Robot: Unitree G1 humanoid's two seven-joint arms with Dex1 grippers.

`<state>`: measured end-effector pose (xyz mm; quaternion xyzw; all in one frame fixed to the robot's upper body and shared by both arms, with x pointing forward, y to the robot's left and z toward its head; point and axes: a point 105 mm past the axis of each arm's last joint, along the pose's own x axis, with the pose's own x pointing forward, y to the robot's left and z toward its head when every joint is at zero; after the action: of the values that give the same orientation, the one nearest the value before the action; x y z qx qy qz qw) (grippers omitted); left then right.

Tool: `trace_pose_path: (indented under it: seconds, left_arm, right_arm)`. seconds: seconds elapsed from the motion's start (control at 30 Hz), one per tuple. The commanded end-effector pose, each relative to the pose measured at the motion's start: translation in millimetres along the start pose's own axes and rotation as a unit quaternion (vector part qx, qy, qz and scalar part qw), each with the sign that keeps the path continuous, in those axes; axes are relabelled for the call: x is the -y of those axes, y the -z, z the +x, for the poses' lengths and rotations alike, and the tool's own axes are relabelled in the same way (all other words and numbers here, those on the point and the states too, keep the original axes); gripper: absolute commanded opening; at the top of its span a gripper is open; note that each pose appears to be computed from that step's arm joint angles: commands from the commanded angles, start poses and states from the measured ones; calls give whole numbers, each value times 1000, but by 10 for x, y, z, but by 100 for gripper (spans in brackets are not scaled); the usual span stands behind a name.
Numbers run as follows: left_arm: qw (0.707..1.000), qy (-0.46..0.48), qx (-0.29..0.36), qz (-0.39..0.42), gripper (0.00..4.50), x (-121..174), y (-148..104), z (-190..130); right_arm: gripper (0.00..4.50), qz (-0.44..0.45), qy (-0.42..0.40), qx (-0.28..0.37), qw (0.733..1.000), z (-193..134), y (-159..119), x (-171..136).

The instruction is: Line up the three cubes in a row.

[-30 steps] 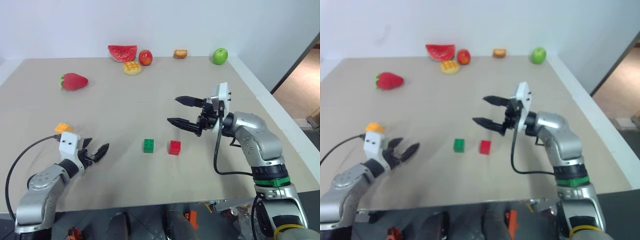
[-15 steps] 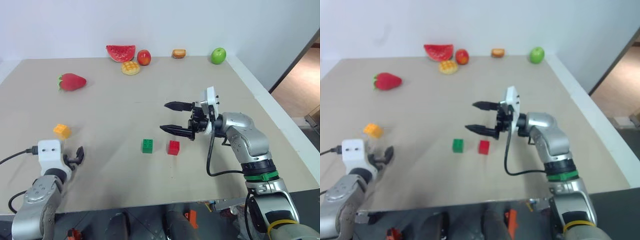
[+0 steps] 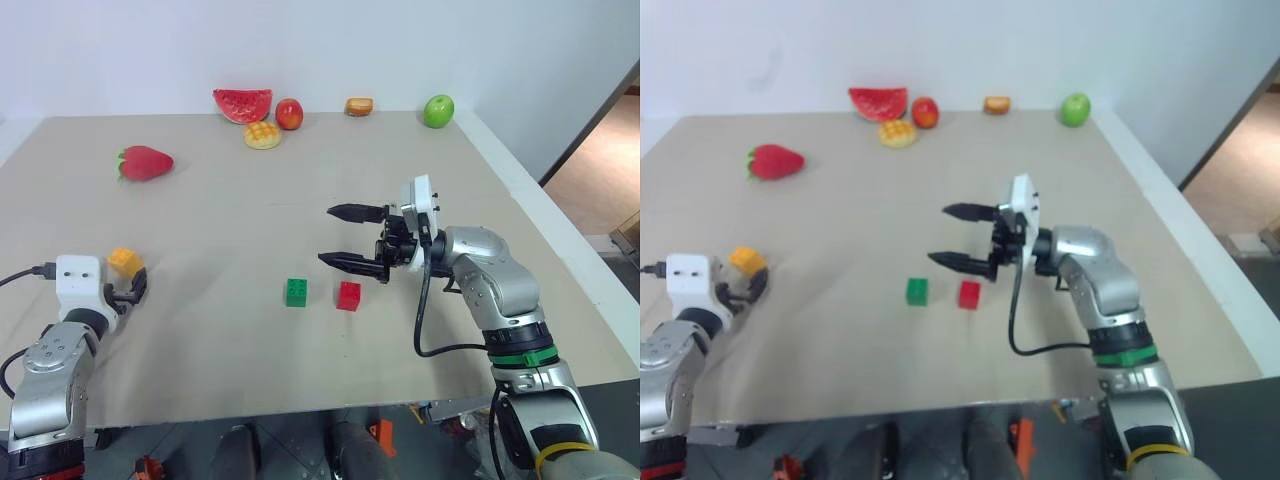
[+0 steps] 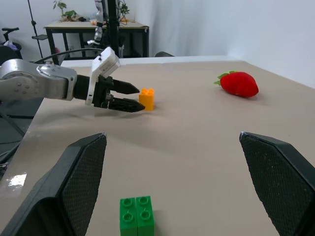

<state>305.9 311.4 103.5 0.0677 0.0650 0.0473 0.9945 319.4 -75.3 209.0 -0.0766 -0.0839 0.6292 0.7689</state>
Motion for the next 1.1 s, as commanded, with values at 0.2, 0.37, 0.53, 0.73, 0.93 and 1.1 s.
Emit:
trace_pose_path:
  seconds: [0.2, 0.37, 0.53, 0.73, 0.93, 1.1]
  left_arm:
    - [999, -35, 10, 7, 400, -309, -16, 100]
    - [1000, -12, 18, 18, 400, -260, -30, 174]
    - [999, 18, 24, 14, 400, -217, -32, 257]
    - [999, 36, 30, 18, 400, -169, -46, 285]
    - [998, 54, 36, 14, 376, -117, -59, 286]
    - [996, 71, 44, 13, 215, -52, -69, 262]
  right_arm:
    - [450, -22, 11, 19, 1000, -62, -196, -12]
    - [450, -22, 10, 16, 1000, -46, -212, -23]
    - [450, -10, -14, 22, 1000, -8, -261, -122]
    - [450, -8, -16, 19, 1000, 4, -249, -139]
    - [450, -9, -11, 15, 1000, -1, -234, -118]
    - [450, -6, -12, 14, 1000, 5, -222, -114]
